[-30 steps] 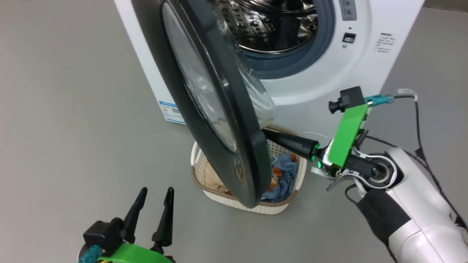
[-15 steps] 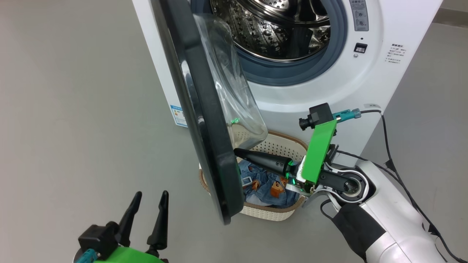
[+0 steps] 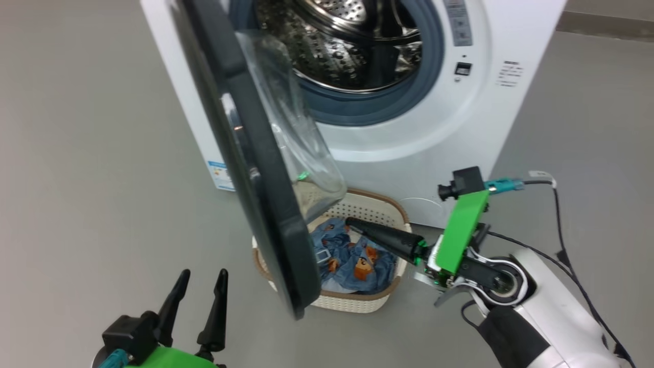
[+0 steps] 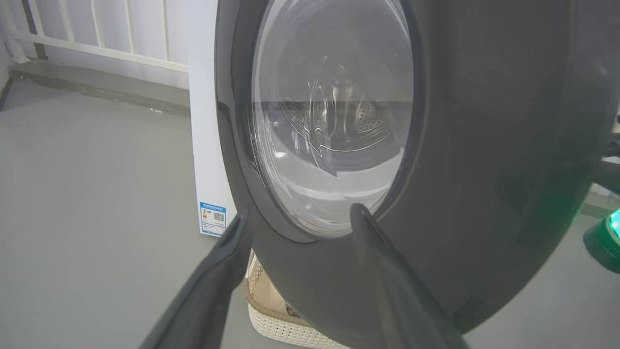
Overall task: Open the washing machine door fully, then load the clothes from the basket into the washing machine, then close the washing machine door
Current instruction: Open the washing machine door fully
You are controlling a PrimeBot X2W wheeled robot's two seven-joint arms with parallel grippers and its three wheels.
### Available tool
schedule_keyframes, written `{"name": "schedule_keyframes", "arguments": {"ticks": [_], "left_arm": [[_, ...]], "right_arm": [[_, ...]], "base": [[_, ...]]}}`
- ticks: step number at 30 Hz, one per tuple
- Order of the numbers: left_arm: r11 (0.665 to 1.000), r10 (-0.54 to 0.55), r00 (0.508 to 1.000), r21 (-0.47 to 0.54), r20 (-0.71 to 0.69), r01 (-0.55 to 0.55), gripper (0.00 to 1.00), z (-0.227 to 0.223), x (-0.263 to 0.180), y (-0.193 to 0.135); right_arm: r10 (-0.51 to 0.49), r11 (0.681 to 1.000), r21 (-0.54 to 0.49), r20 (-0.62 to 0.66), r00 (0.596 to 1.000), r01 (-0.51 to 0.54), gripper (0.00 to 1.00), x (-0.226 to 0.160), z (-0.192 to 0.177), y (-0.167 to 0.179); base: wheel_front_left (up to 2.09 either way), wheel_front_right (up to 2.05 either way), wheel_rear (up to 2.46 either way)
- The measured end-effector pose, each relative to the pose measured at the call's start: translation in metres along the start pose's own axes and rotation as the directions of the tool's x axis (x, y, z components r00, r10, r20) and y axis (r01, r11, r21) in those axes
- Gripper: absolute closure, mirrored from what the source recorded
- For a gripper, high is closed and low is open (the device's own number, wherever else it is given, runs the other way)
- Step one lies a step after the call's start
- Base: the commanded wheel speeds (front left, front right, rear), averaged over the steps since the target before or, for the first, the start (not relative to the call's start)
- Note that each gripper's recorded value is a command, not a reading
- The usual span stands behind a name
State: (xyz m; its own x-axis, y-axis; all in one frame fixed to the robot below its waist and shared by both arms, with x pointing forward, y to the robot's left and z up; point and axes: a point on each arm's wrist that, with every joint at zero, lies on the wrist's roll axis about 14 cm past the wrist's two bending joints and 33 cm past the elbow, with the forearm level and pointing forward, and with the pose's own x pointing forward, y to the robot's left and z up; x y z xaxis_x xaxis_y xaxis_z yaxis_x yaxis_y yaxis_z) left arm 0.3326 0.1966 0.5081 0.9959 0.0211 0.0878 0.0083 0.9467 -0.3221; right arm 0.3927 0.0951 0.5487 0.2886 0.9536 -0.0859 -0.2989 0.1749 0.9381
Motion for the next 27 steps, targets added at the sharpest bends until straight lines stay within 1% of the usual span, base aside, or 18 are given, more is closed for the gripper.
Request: {"name": "schedule_keyframes", "arguments": {"ticks": [5, 9, 11, 15, 17, 18, 20, 24, 27], "left_arm": [[0.999, -0.038, 0.999, 0.008, -0.010, 0.038, 0.00, -0.002, 0.007, -0.007], [0.998, -0.063, 0.998, 0.010, -0.019, 0.063, 0.00, -0.005, 0.011, -0.013], [0.997, -0.076, 0.997, 0.011, -0.028, 0.076, 0.00, -0.008, 0.012, -0.016], [0.995, -0.103, 0.994, 0.016, -0.034, 0.103, 0.00, -0.009, 0.018, -0.021], [0.994, -0.112, 0.993, 0.015, -0.034, 0.112, 0.00, -0.010, 0.019, -0.024], [0.993, -0.119, 0.992, 0.013, -0.036, 0.120, 0.00, -0.010, 0.019, -0.026], [0.992, -0.124, 0.991, 0.013, -0.043, 0.124, 0.00, -0.013, 0.018, -0.027], [0.991, -0.134, 0.990, 0.016, -0.044, 0.135, 0.00, -0.012, 0.018, -0.029], [0.990, -0.139, 0.989, 0.015, -0.045, 0.140, 0.00, -0.013, 0.018, -0.031]], "right_arm": [[-0.048, 0.999, -0.003, 0.109, 0.993, 0.049, 0.00, -0.028, 0.015, -0.014], [-0.104, 0.993, -0.028, 0.177, 0.979, 0.111, 0.00, -0.053, 0.022, -0.028], [-0.145, 0.985, -0.061, 0.209, 0.967, 0.161, 0.00, -0.065, 0.024, -0.036], [-0.184, 0.975, -0.063, 0.306, 0.934, 0.212, 0.00, -0.090, 0.034, -0.047], [-0.204, 0.969, -0.058, 0.354, 0.913, 0.239, 0.00, -0.104, 0.037, -0.053], [-0.232, 0.958, -0.063, 0.397, 0.888, 0.279, 0.00, -0.119, 0.038, -0.060], [-0.261, 0.941, -0.082, 0.436, 0.861, 0.327, 0.00, -0.133, 0.039, -0.067], [-0.281, 0.922, -0.079, 0.535, 0.796, 0.379, 0.00, -0.160, 0.045, -0.074], [-0.295, 0.900, -0.085, 0.605, 0.739, 0.428, 0.00, -0.180, 0.049, -0.080]], "base": [[0.00, 0.00, 0.00], [0.00, 0.00, 0.00], [0.00, 0.00, 0.00], [0.00, 0.00, 0.00], [0.00, 0.00, 0.00], [0.00, 0.00, 0.00], [0.00, 0.00, 0.00], [0.00, 0.00, 0.00], [0.00, 0.00, 0.00]]}}
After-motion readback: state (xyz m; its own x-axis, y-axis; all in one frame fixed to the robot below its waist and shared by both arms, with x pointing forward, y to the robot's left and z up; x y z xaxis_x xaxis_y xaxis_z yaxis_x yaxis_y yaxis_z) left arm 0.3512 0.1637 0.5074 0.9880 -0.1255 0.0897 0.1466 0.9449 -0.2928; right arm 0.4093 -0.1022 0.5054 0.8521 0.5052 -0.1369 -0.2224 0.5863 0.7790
